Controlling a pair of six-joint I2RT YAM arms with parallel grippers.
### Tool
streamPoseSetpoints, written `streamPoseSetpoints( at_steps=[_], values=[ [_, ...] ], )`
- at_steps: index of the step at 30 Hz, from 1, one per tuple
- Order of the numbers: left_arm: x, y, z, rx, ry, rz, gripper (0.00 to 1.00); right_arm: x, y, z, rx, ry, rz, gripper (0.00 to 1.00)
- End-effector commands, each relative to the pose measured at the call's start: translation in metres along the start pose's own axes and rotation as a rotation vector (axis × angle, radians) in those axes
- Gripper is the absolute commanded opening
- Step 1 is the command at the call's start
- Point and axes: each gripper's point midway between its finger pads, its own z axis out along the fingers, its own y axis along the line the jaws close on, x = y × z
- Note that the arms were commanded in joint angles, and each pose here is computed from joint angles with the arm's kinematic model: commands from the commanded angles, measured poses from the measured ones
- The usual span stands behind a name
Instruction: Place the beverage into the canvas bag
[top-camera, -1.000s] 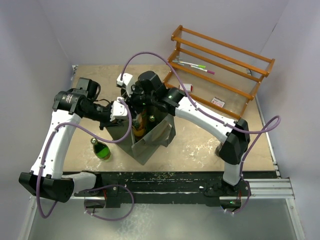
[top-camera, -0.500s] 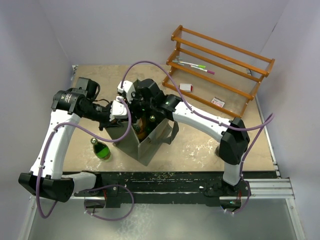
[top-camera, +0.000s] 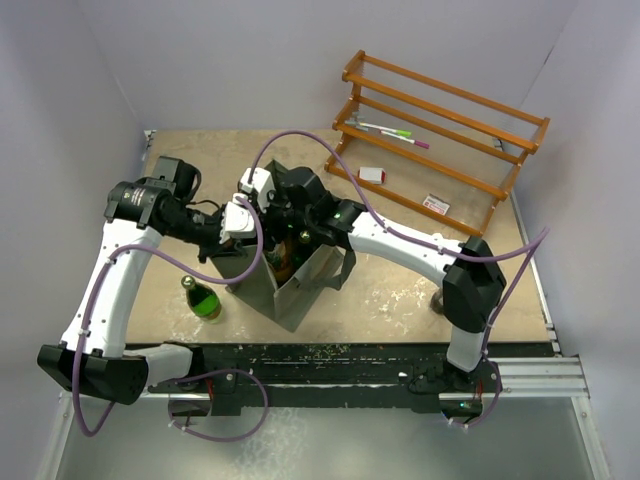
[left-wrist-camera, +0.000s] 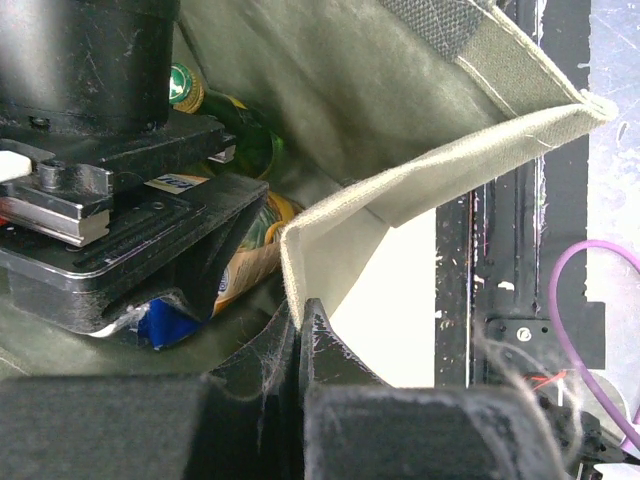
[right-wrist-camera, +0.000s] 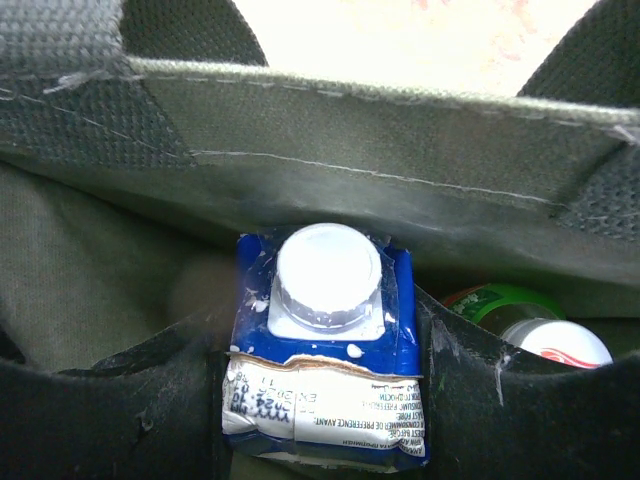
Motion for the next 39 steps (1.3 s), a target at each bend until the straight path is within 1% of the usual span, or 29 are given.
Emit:
streamPoseSetpoints(
  at_steps=[1, 5, 9, 24, 27, 31, 39],
  values=[
    [-0.006, -0.009, -0.002, 0.013, -0.038, 0.012, 0.00, -0.084, 0.009, -0.024, -0.020, -0.270, -0.076, 0.22],
    [-0.007, -0.009, -0.002, 0.010, -0.039, 0.017, 0.00, -0.082, 0.012, -0.028, -0.033, -0.263, -0.071, 0.34],
    [-0.007, -0.008, -0.003, 0.002, -0.037, 0.025, 0.00, -0.085, 0.015, -0.032, -0.038, -0.266, -0.071, 0.43],
    [-0.009, -0.004, -0.007, -0.009, -0.025, 0.029, 0.01, -0.096, 0.021, -0.041, -0.059, -0.250, -0.066, 0.71],
    [-0.010, -0.004, -0.007, -0.010, -0.029, 0.030, 0.01, -0.095, 0.021, -0.041, -0.063, -0.243, -0.065, 0.74],
    [-0.010, -0.003, -0.006, -0.007, -0.028, 0.025, 0.01, -0.096, 0.022, -0.043, -0.064, -0.243, -0.065, 0.76],
    [-0.011, -0.004, -0.007, -0.008, -0.033, 0.035, 0.01, -0.108, 0.028, -0.059, -0.078, -0.263, -0.066, 0.73]
  ],
)
